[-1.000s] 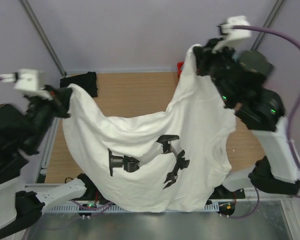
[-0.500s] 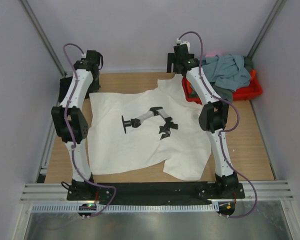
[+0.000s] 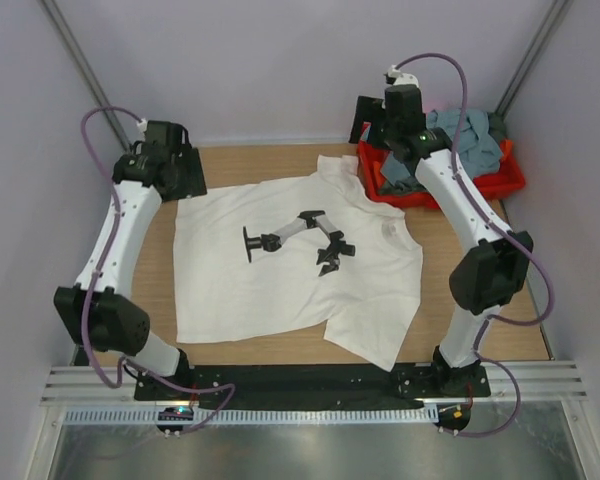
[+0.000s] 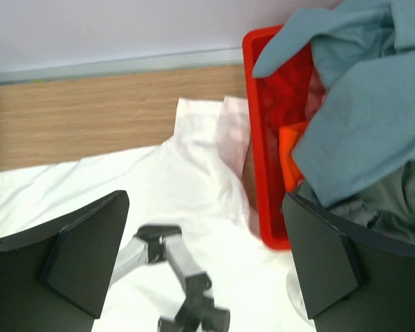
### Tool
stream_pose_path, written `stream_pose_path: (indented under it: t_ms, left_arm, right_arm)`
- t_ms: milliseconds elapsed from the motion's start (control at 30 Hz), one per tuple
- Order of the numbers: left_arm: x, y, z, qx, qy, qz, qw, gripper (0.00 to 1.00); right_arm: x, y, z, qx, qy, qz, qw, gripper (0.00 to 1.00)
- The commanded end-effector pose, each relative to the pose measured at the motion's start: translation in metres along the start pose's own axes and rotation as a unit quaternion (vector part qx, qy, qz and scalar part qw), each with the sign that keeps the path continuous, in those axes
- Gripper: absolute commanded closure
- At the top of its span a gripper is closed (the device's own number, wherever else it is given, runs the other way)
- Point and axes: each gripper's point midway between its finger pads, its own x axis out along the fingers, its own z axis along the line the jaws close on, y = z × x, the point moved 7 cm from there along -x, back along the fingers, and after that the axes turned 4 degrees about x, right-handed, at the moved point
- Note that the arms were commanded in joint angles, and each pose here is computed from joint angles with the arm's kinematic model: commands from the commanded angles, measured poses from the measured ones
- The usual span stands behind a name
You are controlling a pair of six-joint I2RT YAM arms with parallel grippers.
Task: Fold and stack the t-shirts
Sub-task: Flatten the tshirt out
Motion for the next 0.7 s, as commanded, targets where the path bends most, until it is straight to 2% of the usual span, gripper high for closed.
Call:
stream_pose_path:
  t_ms: [0,133,200,300,500,667]
  left_arm:
    - [0.002,0.034,-0.012,-0.052,0.078,0.006,0.996,0.00]
    - [0.034,0.075,-0.039,-0.095,0.148,0.060,0.983,0.03]
    - [0.044,0.086,-0.049,-0.126,0.170,0.082,0.974,0.06]
    - [0.066,0.106,-0.057,-0.155,0.166,0.105,0.968,0.07]
    - [0.102,0.133,-0.063,-0.165,0.135,0.147,0.966,0.07]
    - [0.121,0.156,-0.050,-0.172,0.094,0.194,0.961,0.09]
  right_arm:
    - [-0.018,0.017,0.005,0.024,-0.044,0.004,0.999,0.00]
    - [-0.010,0.065,0.015,0.024,-0.091,0.097,0.991,0.04]
    - [-0.009,0.097,0.038,-0.002,-0.118,0.137,0.984,0.05]
    - [-0.003,0.143,0.060,-0.056,-0.111,0.180,0.976,0.04]
    - [0.031,0.184,0.081,-0.075,-0.105,0.224,0.966,0.03]
    - [0.054,0.232,0.092,-0.097,-0.092,0.274,0.952,0.03]
